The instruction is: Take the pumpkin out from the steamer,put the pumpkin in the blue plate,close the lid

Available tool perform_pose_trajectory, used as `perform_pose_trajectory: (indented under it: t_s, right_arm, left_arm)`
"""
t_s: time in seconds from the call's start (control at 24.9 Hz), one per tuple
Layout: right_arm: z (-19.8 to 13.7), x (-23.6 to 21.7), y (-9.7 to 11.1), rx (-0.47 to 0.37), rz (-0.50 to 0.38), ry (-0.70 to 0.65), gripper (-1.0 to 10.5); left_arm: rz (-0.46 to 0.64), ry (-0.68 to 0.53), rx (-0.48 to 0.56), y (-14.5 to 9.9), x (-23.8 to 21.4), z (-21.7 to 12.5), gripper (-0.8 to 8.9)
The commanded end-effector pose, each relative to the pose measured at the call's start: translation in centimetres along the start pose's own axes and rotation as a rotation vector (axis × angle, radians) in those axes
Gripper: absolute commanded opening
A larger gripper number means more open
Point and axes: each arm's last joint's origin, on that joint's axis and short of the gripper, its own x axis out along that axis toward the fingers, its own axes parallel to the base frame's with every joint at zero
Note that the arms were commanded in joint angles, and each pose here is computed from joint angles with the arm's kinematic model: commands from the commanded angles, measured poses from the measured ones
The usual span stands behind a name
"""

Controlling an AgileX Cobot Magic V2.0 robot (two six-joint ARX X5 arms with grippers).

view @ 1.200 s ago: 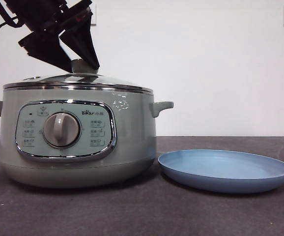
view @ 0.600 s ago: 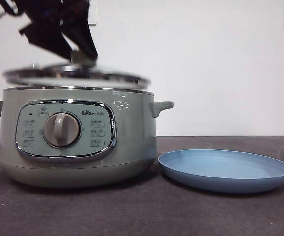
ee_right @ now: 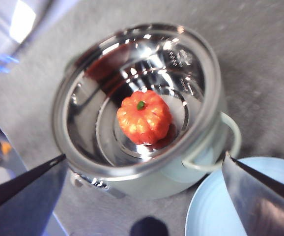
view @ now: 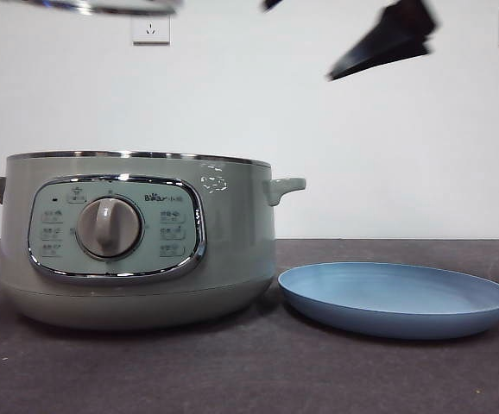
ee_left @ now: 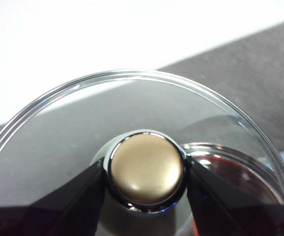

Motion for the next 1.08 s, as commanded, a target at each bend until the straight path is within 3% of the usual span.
perform_pose_trajectory:
  t_s: [0.04,0.2,0.4,0.72,1.08]
  right_arm:
    - [1.7,2.8,1.5,-0.098,-0.017,0.093,5.7]
    - [3.8,6.3,3.3,-0.189,-0.087,0.198,5.7]
    - [5.1,10.6,4.7,-0.263,-0.102,0.241,5.7]
    - [3.3,17.2,3.8,-0.286,-0.106,0.340,5.7]
    - [1.0,21.5,2.4,-0.273,-0.108,0.414,5.7]
  left_arm:
    - [0.072,-0.085,0.000,0.6,-2.3,0.7,-0.09]
    - [0.151,-0.098,0.015,1.0,-4.1,0.5,-0.09]
    - [0.207,-0.078,0.024,1.3,-5.0,0.2,-0.09]
    - [0.250,-0.032,0.048,1.4,-5.2,-0.2,-0.09]
    - [0.251,-0.027,0.049,1.4,-5.2,-0.3,-0.09]
